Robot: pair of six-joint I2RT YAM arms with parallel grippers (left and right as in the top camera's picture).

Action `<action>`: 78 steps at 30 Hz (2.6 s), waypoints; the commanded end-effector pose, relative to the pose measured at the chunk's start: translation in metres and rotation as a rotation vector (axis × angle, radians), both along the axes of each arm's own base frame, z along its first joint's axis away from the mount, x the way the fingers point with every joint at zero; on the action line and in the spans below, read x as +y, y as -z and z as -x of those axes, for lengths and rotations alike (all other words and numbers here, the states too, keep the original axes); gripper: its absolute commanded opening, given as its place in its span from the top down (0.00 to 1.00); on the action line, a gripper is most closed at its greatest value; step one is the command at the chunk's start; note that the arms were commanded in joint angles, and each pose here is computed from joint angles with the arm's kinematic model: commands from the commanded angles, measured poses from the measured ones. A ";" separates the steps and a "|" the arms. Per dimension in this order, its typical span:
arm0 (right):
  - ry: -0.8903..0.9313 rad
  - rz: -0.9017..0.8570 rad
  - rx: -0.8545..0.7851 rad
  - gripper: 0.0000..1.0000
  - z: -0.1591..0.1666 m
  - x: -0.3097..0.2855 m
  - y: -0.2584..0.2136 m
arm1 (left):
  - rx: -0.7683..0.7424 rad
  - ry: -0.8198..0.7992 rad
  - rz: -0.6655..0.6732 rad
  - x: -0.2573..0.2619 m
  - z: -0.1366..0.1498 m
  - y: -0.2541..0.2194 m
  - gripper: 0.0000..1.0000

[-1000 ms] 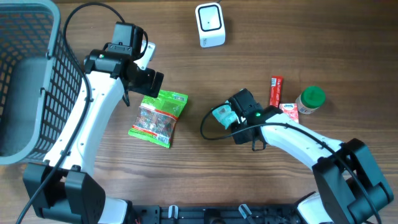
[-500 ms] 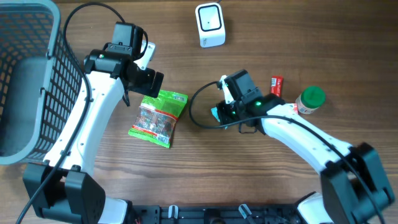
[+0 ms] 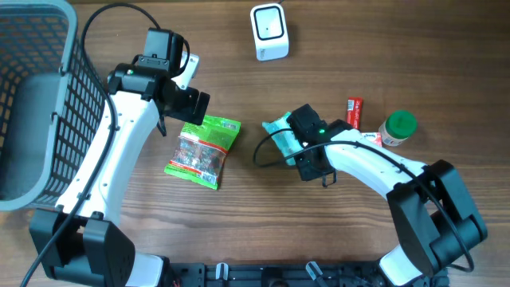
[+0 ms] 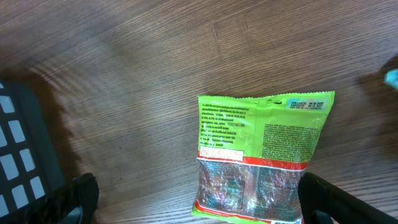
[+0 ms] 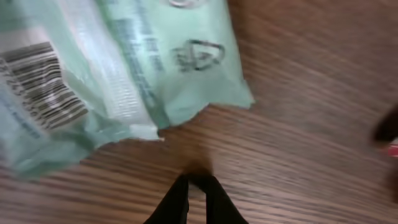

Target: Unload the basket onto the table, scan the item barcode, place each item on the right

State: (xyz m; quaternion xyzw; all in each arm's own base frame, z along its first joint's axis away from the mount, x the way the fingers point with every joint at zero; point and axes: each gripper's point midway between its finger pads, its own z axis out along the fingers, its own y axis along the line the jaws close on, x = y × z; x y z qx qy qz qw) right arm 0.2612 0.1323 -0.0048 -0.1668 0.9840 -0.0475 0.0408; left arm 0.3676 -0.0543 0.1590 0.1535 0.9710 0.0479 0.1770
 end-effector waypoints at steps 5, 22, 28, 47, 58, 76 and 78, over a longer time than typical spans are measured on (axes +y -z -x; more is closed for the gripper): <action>-0.048 -0.096 0.006 0.89 -0.009 0.023 -0.024 | -0.018 0.007 -0.008 0.000 -0.003 -0.005 0.00; -0.058 -0.192 -0.145 0.86 -0.043 0.046 -0.019 | -0.018 0.007 -0.008 0.000 -0.003 -0.005 0.00; -0.061 -0.192 -0.110 0.79 -0.040 0.048 -0.003 | -0.018 0.006 -0.008 0.000 -0.003 -0.005 0.00; -0.103 -0.264 -0.090 0.47 -0.040 0.063 -0.019 | -0.018 0.006 -0.008 0.000 -0.003 -0.005 0.00; -0.116 -0.243 -0.299 0.16 -0.069 0.049 -0.074 | -0.018 0.007 -0.008 0.000 -0.003 -0.005 0.00; -0.059 -0.699 0.293 0.43 0.018 0.088 -0.039 | -0.018 0.007 -0.008 0.000 -0.003 -0.005 0.00; -0.039 -0.677 0.284 0.43 0.018 0.084 -0.045 | -0.018 0.007 -0.008 0.000 -0.003 -0.005 0.00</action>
